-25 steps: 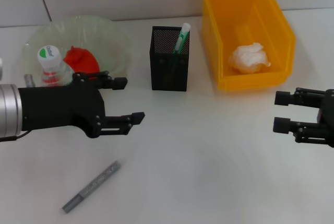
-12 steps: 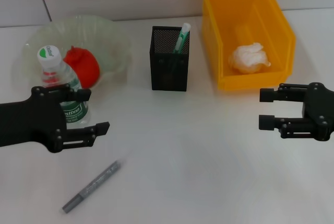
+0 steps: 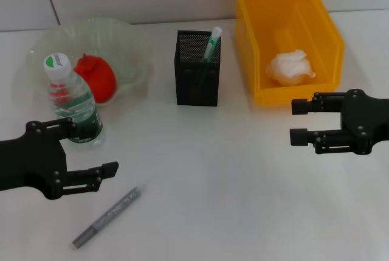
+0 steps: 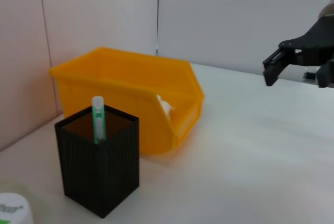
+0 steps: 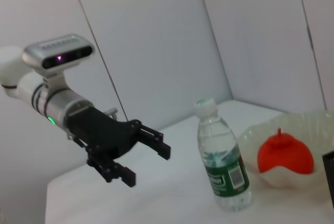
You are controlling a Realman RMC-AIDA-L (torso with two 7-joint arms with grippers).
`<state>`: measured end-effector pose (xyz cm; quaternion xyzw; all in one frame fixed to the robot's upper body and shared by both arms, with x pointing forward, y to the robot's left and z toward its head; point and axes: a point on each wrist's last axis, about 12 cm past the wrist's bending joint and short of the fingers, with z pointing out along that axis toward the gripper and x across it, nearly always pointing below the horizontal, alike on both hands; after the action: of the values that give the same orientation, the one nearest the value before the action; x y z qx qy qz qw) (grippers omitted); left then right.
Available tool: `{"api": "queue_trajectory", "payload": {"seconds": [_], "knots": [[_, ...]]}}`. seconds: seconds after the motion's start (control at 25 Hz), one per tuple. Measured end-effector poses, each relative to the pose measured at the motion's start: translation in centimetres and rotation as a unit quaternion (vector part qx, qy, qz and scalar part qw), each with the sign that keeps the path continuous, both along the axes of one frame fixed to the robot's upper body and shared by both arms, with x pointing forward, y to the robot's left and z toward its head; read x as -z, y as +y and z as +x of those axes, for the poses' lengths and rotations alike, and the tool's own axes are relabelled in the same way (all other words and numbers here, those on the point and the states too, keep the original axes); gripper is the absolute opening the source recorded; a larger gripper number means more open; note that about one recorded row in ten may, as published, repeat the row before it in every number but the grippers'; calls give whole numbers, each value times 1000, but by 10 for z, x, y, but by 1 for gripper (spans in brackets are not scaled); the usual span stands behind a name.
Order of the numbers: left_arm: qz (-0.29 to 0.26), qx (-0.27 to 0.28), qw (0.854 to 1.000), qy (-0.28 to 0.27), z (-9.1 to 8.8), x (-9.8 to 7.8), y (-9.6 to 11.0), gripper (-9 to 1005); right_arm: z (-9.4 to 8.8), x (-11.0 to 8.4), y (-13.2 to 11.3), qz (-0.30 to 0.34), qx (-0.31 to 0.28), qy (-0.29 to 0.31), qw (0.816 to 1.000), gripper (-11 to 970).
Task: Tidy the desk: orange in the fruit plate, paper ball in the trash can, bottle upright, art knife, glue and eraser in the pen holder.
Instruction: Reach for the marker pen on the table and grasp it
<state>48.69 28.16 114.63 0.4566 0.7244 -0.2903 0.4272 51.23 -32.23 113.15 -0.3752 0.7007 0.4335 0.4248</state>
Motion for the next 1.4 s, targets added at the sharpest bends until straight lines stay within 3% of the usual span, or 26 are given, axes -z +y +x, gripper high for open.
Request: {"api": "queue_trajectory", "payload": {"seconds": [0.2, 0.32, 0.48, 0.68, 0.84, 1.4], "knots": [[4, -1, 1000, 22, -3, 3, 1, 787, 1, 2, 2, -5, 2, 5, 1000, 723], [42, -16, 996, 74, 1, 9, 0, 786, 1, 4, 3, -4, 4, 8, 1000, 723], [51, -14, 996, 78, 2, 9, -2, 786, 2, 6, 5, -7, 3, 10, 1000, 723], [107, -9, 990, 92, 10, 5, -12, 786, 2, 6, 6, -7, 3, 8, 1000, 723], [112, -10, 989, 94, 13, 1, -17, 786, 2, 6, 6, -7, 3, 7, 1000, 723], [247, -30, 959, 134, 32, -14, -62, 787, 10, 4, 9, -14, 10, -3, 1000, 723]]}}
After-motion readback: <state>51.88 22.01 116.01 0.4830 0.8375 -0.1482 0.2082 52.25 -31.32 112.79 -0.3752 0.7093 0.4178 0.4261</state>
